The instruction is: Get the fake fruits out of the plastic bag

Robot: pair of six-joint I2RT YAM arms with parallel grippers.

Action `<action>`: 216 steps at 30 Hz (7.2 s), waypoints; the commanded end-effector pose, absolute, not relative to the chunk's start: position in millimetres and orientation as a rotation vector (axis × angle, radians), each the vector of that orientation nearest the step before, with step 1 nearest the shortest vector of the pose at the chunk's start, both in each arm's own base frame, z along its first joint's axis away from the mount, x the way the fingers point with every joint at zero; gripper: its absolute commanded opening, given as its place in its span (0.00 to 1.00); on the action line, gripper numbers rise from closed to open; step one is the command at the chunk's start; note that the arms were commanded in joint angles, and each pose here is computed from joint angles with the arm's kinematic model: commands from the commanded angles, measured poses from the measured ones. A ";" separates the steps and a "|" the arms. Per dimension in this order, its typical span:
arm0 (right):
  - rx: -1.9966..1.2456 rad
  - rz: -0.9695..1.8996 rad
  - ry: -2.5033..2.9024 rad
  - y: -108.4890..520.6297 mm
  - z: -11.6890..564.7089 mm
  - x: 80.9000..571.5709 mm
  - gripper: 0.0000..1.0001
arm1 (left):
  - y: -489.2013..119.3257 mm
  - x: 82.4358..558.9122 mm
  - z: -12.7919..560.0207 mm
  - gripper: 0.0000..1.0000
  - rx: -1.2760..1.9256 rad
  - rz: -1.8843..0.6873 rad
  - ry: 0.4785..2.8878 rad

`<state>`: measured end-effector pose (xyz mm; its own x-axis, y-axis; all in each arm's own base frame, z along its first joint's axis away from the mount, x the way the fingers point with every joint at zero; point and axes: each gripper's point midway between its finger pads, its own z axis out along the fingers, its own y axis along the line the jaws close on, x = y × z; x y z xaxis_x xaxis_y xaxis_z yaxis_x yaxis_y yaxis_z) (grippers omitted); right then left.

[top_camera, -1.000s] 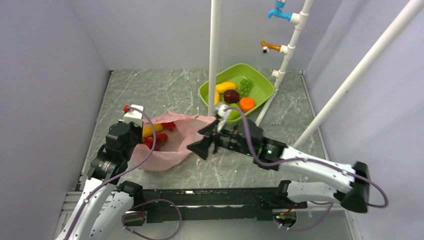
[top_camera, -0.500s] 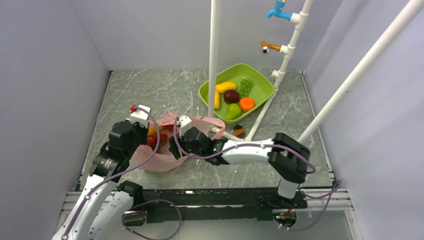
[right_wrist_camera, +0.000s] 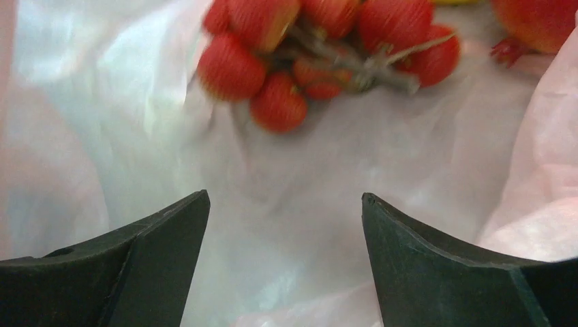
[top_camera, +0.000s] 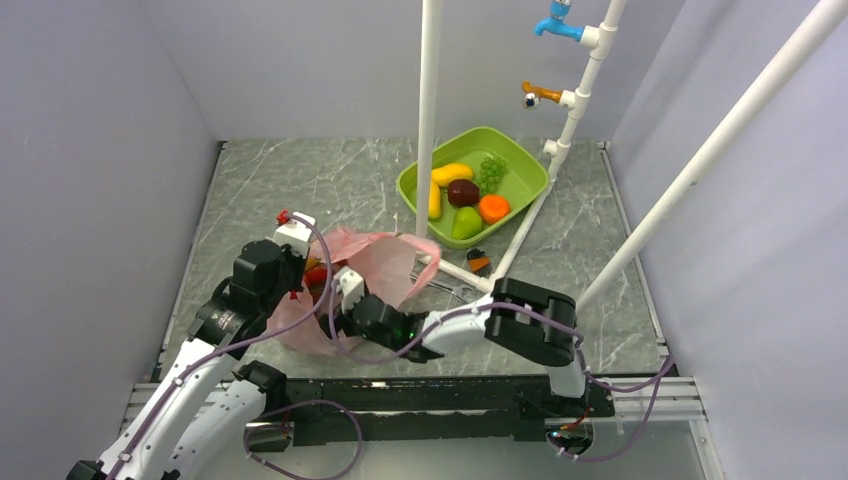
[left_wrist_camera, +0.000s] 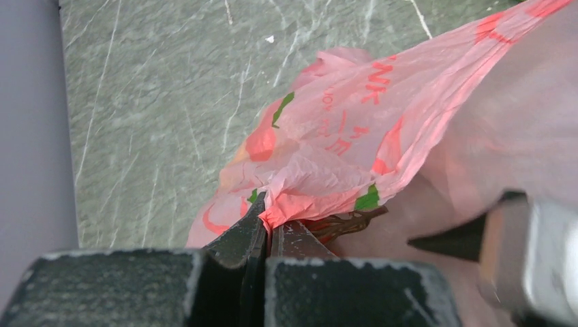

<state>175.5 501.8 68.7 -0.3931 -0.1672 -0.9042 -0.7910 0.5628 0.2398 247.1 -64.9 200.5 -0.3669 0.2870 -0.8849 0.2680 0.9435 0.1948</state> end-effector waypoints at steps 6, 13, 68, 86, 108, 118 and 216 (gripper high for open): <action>-0.778 0.841 1.737 511.7 74.5 144.7 0.86 | -55.5 250.8 205.1 0.00 0.350 0.087 1.971; -0.637 0.834 1.717 490.9 102.1 182.2 0.89 | -71.5 241.9 204.0 0.00 0.412 0.033 1.969; -0.518 0.830 1.787 486.3 172.5 235.9 0.00 | -67.6 241.1 215.9 0.00 0.423 0.094 1.894; -0.496 0.879 1.752 464.7 236.8 224.7 0.00 | -63.9 241.6 215.5 0.00 0.403 0.113 1.906; -0.602 0.775 1.863 476.1 162.8 226.9 0.59 | -65.2 241.6 212.7 0.00 0.409 0.110 1.918; -0.618 0.768 1.883 494.5 161.0 232.2 0.18 | -65.6 242.4 213.3 0.00 0.411 0.110 1.915; 0.302 0.328 1.975 137.1 208.3 419.6 0.61 | -69.2 245.1 209.9 0.00 0.432 0.110 1.931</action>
<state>441.6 112.6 201.1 -0.4234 0.2847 -0.8601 0.1589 0.9580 0.2389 242.6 -65.5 198.3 -0.3626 0.3706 -0.8551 0.2506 0.9225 0.2935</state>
